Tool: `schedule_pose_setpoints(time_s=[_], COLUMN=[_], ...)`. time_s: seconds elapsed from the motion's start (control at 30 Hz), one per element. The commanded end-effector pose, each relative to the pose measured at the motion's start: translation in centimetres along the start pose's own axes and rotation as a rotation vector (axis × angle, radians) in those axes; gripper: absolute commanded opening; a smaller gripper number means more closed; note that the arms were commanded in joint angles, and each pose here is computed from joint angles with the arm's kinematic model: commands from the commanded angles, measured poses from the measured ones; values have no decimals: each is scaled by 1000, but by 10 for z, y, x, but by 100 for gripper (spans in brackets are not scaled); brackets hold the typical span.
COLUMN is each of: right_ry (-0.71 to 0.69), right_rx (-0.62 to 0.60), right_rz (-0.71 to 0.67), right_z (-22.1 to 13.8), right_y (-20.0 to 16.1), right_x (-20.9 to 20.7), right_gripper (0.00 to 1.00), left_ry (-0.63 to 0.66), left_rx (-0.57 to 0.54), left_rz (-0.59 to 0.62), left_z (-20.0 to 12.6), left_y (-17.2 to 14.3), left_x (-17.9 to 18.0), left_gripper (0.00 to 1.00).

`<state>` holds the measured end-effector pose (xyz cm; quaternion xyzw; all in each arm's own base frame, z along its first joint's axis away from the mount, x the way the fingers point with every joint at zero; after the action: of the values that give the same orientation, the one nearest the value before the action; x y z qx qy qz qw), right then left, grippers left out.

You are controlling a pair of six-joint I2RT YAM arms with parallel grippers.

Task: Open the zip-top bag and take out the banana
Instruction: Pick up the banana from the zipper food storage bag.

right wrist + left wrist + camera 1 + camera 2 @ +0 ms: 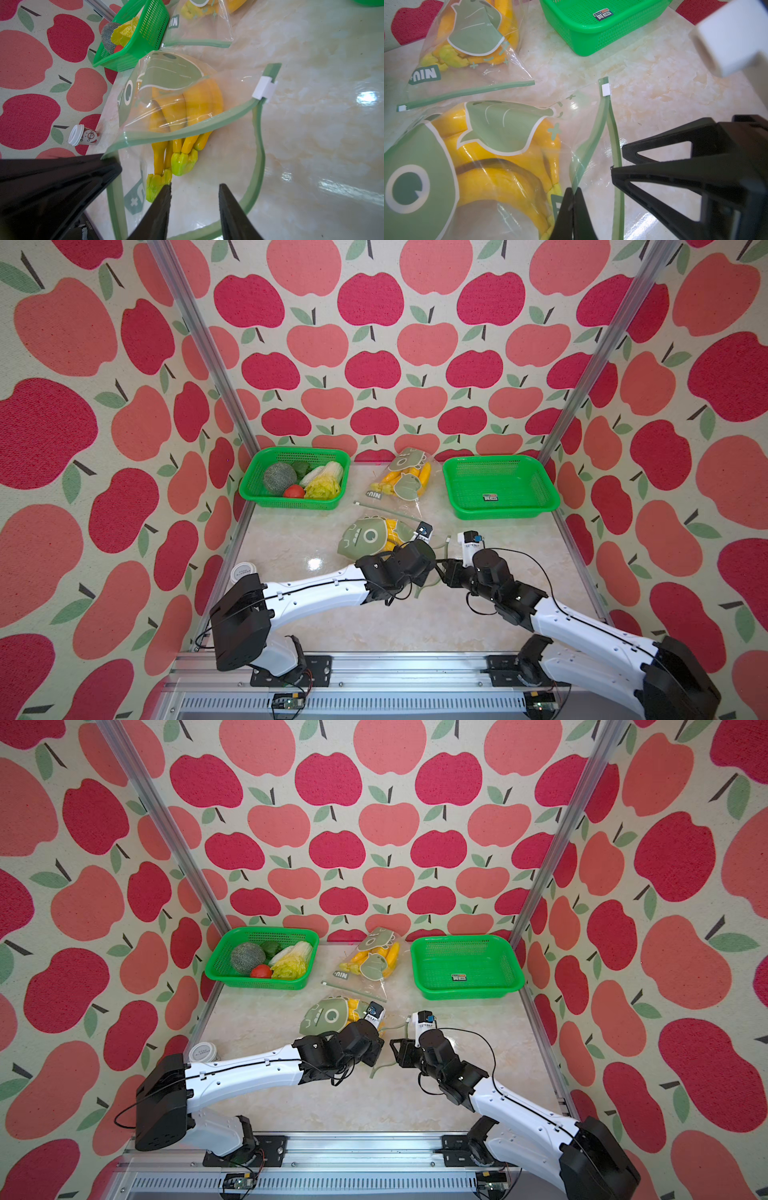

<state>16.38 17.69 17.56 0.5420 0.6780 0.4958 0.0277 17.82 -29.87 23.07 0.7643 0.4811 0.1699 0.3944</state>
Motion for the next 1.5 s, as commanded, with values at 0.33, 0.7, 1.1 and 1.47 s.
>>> schedule_pose_setpoints(time_s=[0.33,0.7,1.1,1.47], right_ry=[98,58,41,90], right_rx=[32,70,90,116], right_rz=[-7,-2,-15,-45], right_z=[72,87,85,88], right_y=[6,1,-1,-3], right_x=[15,9,10,21], right_gripper=[52,57,61,65], left_ry=[-196,119,256,56], left_rx=[-22,31,218,185], left_rz=[-15,-191,-575,-589], left_z=[-26,-44,16,33], left_y=[16,11,-22,-31], left_x=[-8,104,210,206], left_gripper=[10,87,98,75])
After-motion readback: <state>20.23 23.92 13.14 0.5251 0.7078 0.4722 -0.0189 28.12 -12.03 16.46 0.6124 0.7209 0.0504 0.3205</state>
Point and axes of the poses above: each gripper's point midway between its finger pads, its own z axis out along the fingers, its own x axis along the line the jaws close on, y = z × x, the point moved 10 cm from there along -z, back along the fingers, and after that the axes turned 7 degrees about -z, right-handed, at the moved point
